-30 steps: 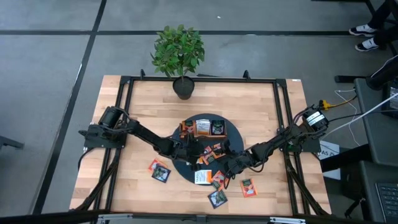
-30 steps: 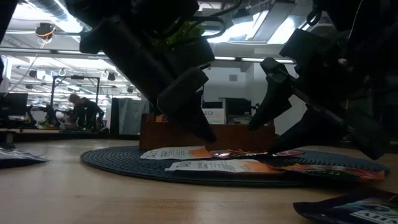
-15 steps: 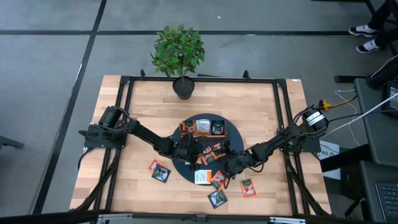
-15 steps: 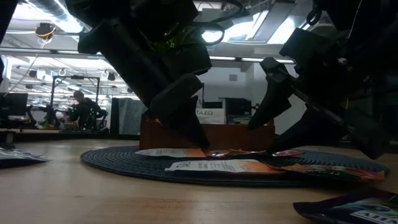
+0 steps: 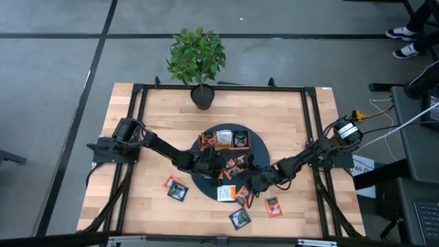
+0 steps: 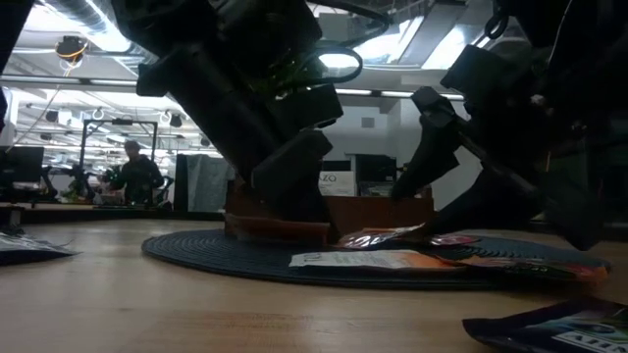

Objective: Pick & Place Tea
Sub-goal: Put the orange tea bag into the left side of the wooden organizer

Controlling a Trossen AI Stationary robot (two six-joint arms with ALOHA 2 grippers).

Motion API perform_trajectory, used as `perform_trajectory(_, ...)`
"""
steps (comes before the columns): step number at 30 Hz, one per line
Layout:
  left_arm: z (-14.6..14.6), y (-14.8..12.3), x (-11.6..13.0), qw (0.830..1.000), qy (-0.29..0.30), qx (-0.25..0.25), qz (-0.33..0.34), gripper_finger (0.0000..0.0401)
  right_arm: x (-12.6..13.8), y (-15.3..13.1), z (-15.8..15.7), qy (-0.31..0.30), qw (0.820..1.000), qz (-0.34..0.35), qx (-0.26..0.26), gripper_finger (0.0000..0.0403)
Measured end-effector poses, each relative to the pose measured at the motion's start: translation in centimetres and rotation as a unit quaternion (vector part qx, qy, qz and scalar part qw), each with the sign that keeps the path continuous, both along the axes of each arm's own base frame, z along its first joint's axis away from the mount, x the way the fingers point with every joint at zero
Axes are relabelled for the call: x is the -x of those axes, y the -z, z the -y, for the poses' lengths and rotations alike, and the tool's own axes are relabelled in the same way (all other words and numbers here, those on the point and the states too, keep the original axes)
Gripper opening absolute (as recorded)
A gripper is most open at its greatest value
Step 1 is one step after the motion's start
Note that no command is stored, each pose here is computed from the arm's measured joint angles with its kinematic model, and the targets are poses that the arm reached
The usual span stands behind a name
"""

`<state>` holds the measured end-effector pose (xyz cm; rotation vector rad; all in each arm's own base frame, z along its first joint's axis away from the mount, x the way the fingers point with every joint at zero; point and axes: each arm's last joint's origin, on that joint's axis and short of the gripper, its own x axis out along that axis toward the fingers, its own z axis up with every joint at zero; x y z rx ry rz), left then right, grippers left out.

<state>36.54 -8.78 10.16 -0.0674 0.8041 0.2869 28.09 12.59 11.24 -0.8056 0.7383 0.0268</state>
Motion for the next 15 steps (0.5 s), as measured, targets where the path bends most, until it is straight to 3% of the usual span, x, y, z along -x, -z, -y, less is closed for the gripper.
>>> perform_trajectory(3, 0.0, 0.05, 0.02, 1.0, 0.002, 0.003, -0.002, 0.0003, 0.01, -0.05, 0.14, 0.002, 0.999, 0.0, 0.037, 0.0229)
perform_trajectory(15, 0.05, 0.13, -0.02, 1.0, 0.007, 0.004, 0.001, 0.0003, -0.03, -0.03, 0.04, -0.021, 0.999, -0.008, 0.032, 0.0228)
